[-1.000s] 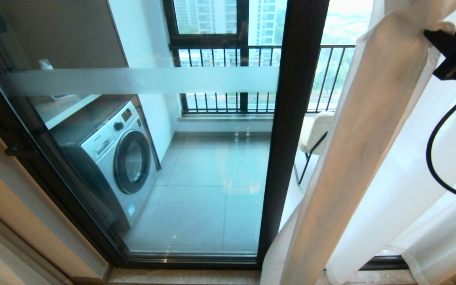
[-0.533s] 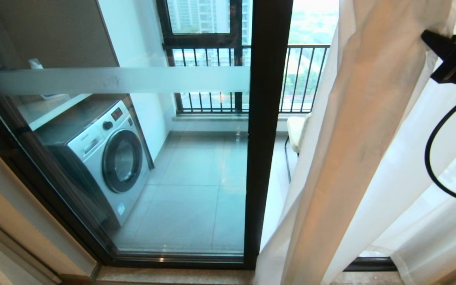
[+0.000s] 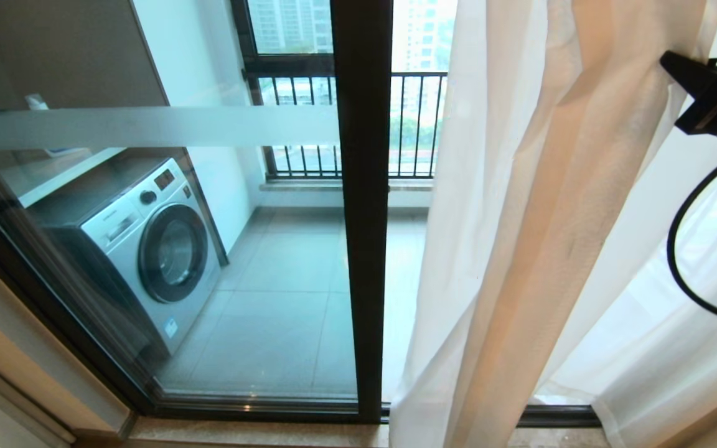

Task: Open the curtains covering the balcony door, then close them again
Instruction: Pull the inner curtains open on both sides

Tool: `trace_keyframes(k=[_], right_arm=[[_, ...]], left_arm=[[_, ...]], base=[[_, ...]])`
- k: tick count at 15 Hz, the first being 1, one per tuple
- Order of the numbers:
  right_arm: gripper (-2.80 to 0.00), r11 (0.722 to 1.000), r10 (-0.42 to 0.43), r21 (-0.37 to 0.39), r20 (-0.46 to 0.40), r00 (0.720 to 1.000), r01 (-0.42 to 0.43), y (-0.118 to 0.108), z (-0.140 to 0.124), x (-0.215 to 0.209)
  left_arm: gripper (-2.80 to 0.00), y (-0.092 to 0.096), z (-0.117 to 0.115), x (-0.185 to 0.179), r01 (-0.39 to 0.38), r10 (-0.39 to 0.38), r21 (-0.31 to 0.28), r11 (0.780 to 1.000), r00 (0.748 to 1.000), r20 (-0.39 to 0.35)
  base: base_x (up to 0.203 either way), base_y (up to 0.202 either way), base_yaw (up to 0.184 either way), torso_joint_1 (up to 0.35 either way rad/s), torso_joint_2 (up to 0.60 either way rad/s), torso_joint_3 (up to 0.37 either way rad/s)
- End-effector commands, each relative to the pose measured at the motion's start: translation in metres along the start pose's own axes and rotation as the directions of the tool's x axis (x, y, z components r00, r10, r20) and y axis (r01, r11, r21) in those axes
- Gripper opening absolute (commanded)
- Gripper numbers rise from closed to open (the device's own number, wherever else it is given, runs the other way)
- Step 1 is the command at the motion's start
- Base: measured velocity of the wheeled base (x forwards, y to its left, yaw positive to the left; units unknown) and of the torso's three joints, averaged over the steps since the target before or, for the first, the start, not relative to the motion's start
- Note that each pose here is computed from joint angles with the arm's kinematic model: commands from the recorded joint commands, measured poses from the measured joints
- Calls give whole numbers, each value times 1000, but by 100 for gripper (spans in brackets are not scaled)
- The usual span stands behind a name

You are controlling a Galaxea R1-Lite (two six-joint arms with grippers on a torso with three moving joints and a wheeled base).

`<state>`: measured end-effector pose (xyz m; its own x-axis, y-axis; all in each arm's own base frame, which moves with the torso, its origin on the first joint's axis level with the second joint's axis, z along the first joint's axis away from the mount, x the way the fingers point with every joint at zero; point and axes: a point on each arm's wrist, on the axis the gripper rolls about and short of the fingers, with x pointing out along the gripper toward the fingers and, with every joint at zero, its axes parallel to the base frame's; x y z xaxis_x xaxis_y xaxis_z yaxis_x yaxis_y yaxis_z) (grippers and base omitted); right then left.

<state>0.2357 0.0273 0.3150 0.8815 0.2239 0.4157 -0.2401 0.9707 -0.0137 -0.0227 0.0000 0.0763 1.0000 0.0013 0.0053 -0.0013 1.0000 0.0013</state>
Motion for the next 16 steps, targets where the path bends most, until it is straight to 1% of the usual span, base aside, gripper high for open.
trace_keyframes(k=[1, 8, 12, 16], right_arm=[[-280, 1000, 0, -1, 7, 1000, 0, 0, 1, 0], [-280, 1000, -16, 11, 2, 1000, 16, 0, -1, -1], [-280, 1000, -24, 11, 30, 999, 24, -1, 0, 1], [-280, 999, -27, 25, 22, 999, 27, -1, -3, -1]], left_arm=[[-280, 0, 0, 0, 1, -1, 0, 1000, 1000, 1], [-280, 0, 0, 0, 0, 0, -1, 1000, 1000, 1], [-280, 0, 0, 0, 0, 0, -1, 1000, 1000, 1], [-280, 0, 0, 0, 0, 0, -1, 1000, 1000, 1]], base=[[0, -189, 3, 2, 0, 0], [0, -190, 0, 3, 1, 1], [0, -190, 2, 3, 1, 3], [0, -189, 1, 2, 4, 2]])
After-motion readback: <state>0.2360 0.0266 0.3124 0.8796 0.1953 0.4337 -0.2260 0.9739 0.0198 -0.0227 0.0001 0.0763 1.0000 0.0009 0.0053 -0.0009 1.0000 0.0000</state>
